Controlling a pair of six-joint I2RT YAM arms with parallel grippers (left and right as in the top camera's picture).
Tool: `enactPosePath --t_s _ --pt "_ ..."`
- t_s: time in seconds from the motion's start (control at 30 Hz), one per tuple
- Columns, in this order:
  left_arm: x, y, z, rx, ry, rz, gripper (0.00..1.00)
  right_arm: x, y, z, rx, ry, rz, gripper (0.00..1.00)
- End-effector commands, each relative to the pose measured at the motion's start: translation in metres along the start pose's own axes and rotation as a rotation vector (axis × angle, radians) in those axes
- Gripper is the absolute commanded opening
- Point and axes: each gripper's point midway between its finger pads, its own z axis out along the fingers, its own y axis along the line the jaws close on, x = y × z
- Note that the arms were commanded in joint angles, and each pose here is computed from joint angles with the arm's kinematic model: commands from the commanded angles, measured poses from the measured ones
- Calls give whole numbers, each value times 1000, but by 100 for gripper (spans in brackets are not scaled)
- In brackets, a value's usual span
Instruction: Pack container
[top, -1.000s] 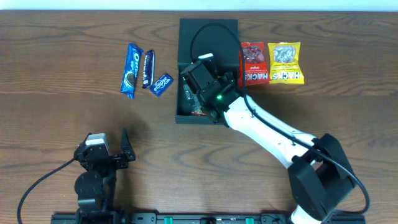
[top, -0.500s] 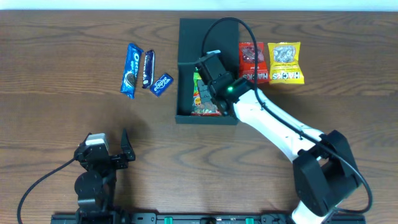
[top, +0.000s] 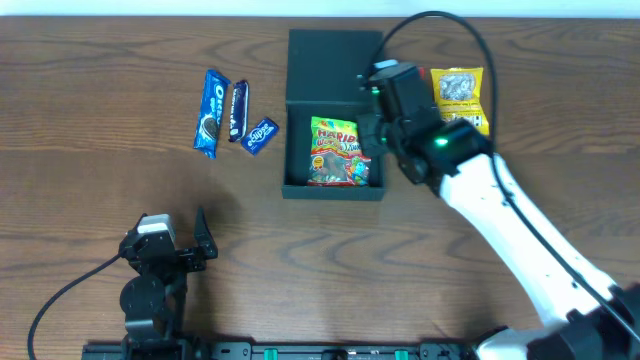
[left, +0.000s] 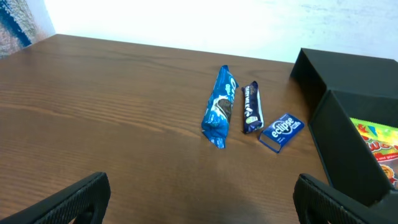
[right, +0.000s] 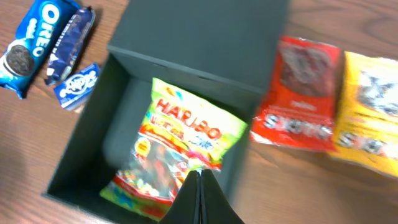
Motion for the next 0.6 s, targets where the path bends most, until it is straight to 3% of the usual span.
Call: enactPosePath --t_s 0.0,0.2,0.3,0.33,0.47,0.57 --pt "11 4 3 -17 19 4 95 -3 -15 -19 12 -7 -2 1" --pt "10 -21 2 127 19 -24 95 16 -16 -30 -71 75 -85 1" --pt "-7 -33 0 194 -41 -69 95 20 -18 -30 -95 93 -90 10" --pt "-14 -38 -2 229 -67 -102 95 19 -21 -30 -91 93 -84 15" --pt "-54 -67 -18 416 -205 -167 95 17 -29 -29 -78 85 -66 61" --pt "-84 -73 -30 471 -321 -194 95 13 -32 -29 -81 71 -54 84"
